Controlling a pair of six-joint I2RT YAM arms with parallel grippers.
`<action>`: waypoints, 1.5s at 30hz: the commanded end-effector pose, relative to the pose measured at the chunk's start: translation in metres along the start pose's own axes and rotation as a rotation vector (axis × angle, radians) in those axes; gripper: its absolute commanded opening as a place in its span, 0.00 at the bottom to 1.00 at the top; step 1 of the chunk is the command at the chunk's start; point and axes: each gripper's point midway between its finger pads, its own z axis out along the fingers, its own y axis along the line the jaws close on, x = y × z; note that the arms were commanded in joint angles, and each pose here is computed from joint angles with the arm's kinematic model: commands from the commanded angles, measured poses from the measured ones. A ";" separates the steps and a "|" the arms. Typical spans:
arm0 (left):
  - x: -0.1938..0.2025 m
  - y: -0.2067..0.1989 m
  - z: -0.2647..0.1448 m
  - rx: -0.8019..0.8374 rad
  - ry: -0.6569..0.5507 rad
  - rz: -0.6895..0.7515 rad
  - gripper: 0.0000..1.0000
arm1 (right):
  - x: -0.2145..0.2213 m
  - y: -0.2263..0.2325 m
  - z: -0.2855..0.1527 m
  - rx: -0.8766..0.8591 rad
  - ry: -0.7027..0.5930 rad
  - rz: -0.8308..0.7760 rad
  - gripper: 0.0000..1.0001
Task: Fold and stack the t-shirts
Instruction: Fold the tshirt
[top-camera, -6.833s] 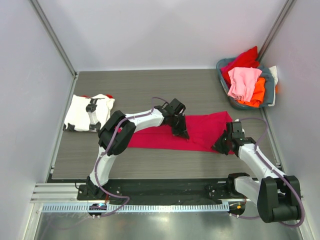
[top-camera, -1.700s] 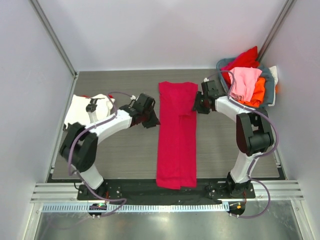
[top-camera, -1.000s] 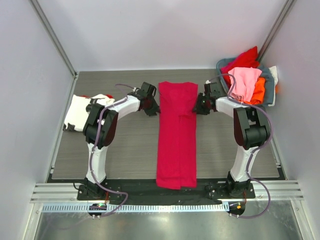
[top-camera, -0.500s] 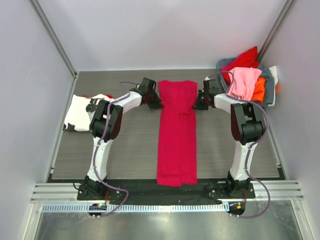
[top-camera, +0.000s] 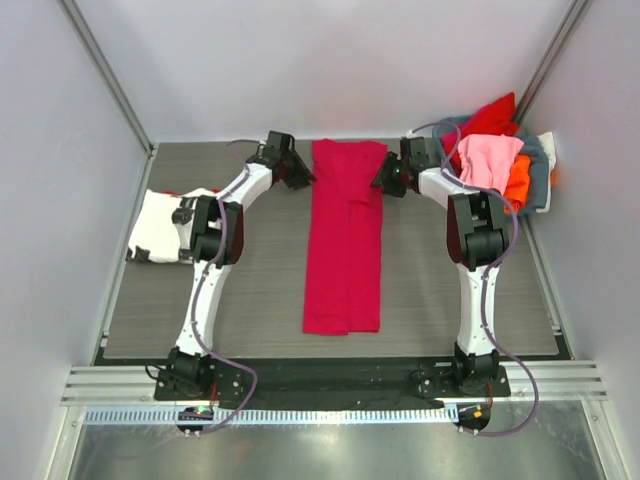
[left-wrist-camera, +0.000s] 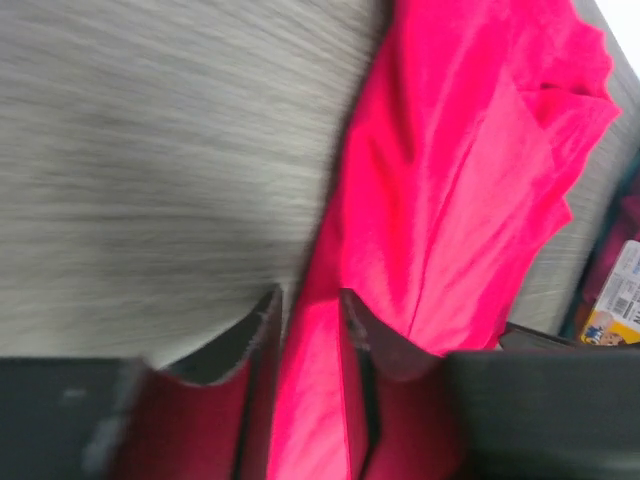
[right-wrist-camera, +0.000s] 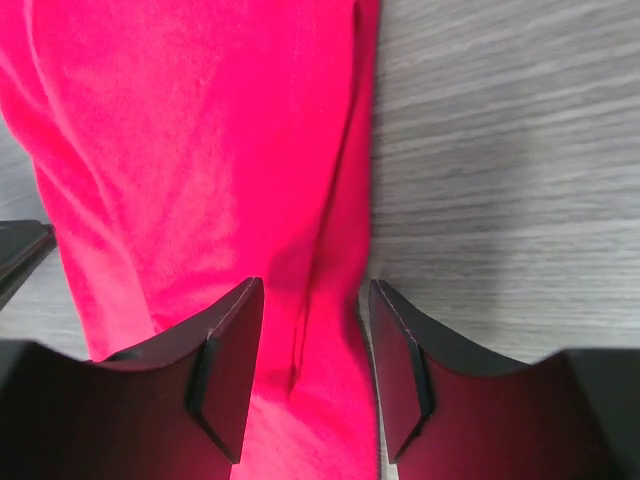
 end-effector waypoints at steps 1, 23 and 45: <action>-0.010 0.000 -0.033 -0.055 0.002 0.053 0.32 | 0.005 -0.005 -0.019 0.030 0.029 0.020 0.53; 0.228 0.074 -0.232 -0.120 0.185 0.203 0.45 | 0.248 -0.032 -0.220 0.016 0.239 -0.019 0.45; 0.312 0.128 -0.253 -0.059 0.343 0.157 0.44 | 0.331 -0.031 -0.247 -0.067 0.395 0.004 0.41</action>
